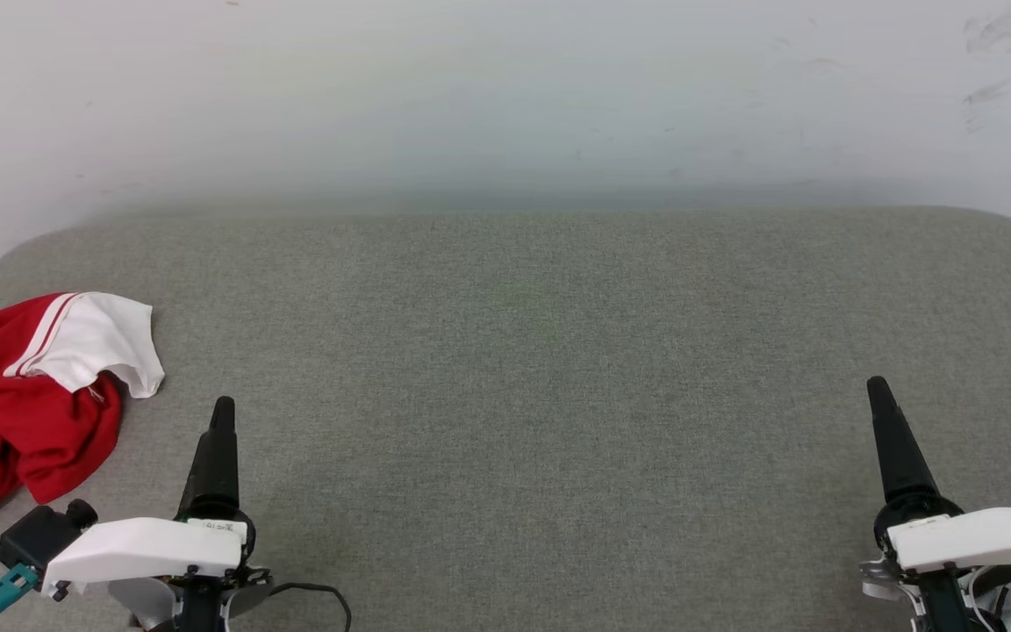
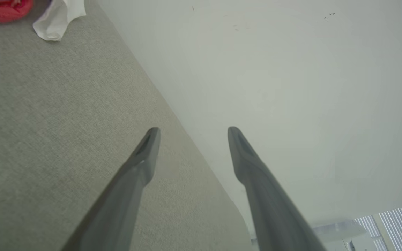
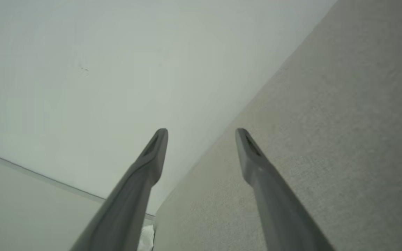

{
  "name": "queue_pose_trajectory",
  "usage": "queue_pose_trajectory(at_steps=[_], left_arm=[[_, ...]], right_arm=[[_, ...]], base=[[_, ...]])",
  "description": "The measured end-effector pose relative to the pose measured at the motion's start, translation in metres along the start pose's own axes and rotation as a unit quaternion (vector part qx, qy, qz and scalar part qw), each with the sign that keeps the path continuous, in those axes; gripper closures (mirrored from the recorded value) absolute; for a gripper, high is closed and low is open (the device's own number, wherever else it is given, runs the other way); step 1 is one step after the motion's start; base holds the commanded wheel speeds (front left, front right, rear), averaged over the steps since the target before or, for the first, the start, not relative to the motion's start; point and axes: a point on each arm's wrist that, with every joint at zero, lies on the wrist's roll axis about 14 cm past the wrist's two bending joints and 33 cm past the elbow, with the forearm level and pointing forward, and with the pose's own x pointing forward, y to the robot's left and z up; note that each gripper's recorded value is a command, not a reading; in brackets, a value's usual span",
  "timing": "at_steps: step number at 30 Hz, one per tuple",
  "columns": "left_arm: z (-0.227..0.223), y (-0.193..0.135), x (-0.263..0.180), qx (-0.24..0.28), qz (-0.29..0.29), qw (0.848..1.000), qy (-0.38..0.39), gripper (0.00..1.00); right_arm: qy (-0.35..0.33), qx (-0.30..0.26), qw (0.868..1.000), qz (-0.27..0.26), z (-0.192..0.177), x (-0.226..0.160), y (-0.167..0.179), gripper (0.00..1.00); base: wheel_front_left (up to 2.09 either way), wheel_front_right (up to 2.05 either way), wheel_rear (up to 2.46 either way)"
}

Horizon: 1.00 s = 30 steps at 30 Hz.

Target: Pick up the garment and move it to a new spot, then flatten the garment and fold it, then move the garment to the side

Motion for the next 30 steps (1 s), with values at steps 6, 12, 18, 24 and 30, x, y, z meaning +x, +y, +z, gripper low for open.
queue_pose_trajectory(at_steps=[6, 12, 18, 24, 30], left_arm=[[0.000, -0.007, 0.001, 0.073, 0.000, 0.997, -0.005, 0.00], [-0.001, -0.011, 0.001, 0.142, 0.000, 0.990, -0.011, 0.00], [-0.003, -0.012, 0.002, 0.208, 0.002, 0.978, -0.011, 0.00], [-0.004, -0.012, 0.001, 0.270, 0.005, 0.963, -0.012, 0.00], [-0.004, -0.014, 0.001, 0.322, 0.006, 0.946, -0.016, 0.00]], right_arm=[[0.000, -0.074, 0.997, 0.015, -0.001, 0.001, 0.009, 0.00], [0.000, -0.139, 0.990, 0.025, -0.003, 0.002, 0.014, 0.00], [-0.005, -0.192, 0.981, 0.036, -0.003, 0.002, 0.020, 0.00], [-0.012, -0.235, 0.971, 0.045, -0.002, 0.002, 0.024, 0.00], [-0.016, -0.278, 0.959, 0.053, -0.002, 0.002, 0.028, 0.00]], base=[[0.00, 0.00, 0.00], [0.00, 0.00, 0.00], [0.00, 0.00, 0.00], [0.00, 0.00, 0.00], [0.00, 0.00, 0.00]])
